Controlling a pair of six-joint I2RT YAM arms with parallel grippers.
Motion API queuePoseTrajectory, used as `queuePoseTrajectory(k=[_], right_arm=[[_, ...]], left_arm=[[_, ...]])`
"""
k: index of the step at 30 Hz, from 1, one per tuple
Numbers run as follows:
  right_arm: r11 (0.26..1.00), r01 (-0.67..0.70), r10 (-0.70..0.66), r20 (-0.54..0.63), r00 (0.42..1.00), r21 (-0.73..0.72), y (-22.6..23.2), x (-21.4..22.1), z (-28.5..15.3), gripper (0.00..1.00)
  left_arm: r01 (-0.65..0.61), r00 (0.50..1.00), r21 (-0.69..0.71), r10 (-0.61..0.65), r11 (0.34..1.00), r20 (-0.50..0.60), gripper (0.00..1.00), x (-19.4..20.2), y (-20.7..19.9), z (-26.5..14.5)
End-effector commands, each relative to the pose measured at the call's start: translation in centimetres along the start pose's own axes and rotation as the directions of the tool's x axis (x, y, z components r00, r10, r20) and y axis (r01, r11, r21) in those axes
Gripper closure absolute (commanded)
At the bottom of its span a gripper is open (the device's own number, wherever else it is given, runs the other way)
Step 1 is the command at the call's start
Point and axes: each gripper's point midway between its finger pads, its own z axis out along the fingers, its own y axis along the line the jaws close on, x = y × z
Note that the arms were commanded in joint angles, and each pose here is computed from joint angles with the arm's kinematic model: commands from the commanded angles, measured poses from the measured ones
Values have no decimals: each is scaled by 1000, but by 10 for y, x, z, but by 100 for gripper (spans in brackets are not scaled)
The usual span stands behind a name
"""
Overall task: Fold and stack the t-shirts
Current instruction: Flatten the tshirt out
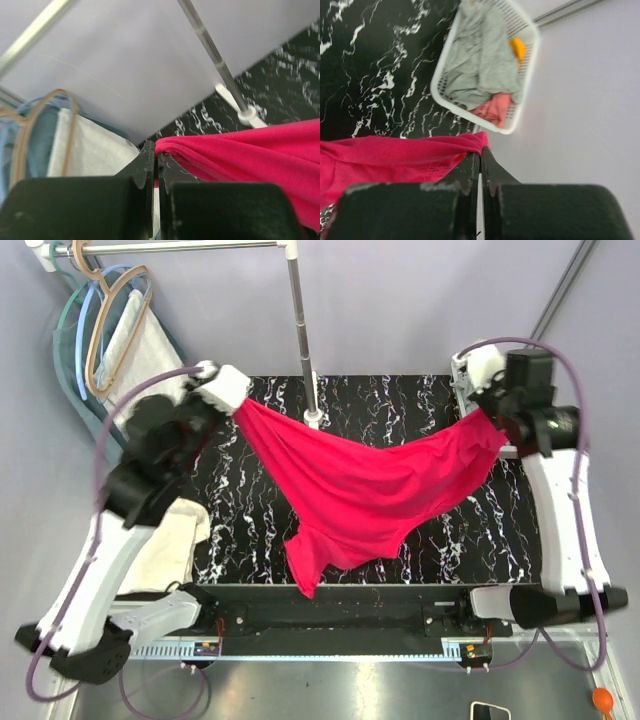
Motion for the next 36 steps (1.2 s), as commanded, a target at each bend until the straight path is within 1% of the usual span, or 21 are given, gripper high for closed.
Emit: queuePoseTrajectory(k=[1,5,7,8,9,11,12,14,15,16,17,18,20,22,26,28,29,31,32,33,36], right_arm=[[998,30,-33,-49,998,-61,29,5,86,100],[996,3,-13,-113,994,-87,51,14,148,98],[994,-15,-2,-148,989,-112,62,17,176,60],[991,-37,17,-149,989,-130,68,17,182,42],[987,-47,23,-158,987,-153,77,18,191,27],[978,-66,37,-146,989,-200,92,15,193,9],[971,-60,26,-150,988,-230,105,17,191,5],[953,-69,30,-132,991,-296,126,14,184,4],[941,-60,18,-129,991,-332,140,16,175,4],[919,-27,-16,-106,994,-393,165,7,163,4],[909,-17,-18,-79,997,-417,174,1,148,4],[868,29,-64,-54,996,-496,209,-4,131,5],[807,45,-65,-13,998,-589,245,-13,101,5],[722,85,-92,27,995,-686,288,-22,68,7],[585,110,-153,25,988,-804,352,-20,26,13],[542,115,-170,25,985,-832,375,-18,10,14],[503,156,-211,55,976,-850,396,-12,-5,15],[493,199,-249,82,965,-847,413,-6,-13,15],[457,242,-294,112,949,-856,432,4,-27,16],[456,257,-300,125,946,-852,440,5,-30,16],[404,304,-358,156,921,-863,470,20,-48,18]], left_arm=[[-46,997,22,48,999,-60,100,39,-32,64],[-47,990,70,55,996,-129,100,76,-66,111],[-46,984,87,61,995,-169,100,94,-81,136],[-49,977,111,71,993,-201,100,108,-94,149],[-39,976,115,62,993,-207,100,111,-97,154],[-34,972,130,63,991,-227,100,123,-108,165],[-33,971,133,63,991,-232,100,126,-110,167],[-29,969,136,61,990,-238,100,132,-116,172],[-31,967,138,65,990,-246,100,137,-118,174],[-33,967,138,67,990,-248,100,138,-118,175],[-40,964,143,75,989,-253,100,142,-120,177],[-43,963,145,79,989,-259,100,144,-123,178],[-48,958,148,87,988,-272,100,150,-125,180],[-50,956,152,91,987,-278,100,153,-127,181],[-39,953,156,84,987,-290,100,157,-130,183],[-34,950,159,81,987,-300,100,160,-131,182],[-32,949,158,79,987,-306,100,162,-132,181],[-35,946,158,83,987,-312,100,165,-132,180],[-42,944,160,91,986,-316,100,166,-133,178],[-48,943,157,96,986,-320,100,168,-132,178],[-72,936,157,121,985,-330,100,174,-131,178]])
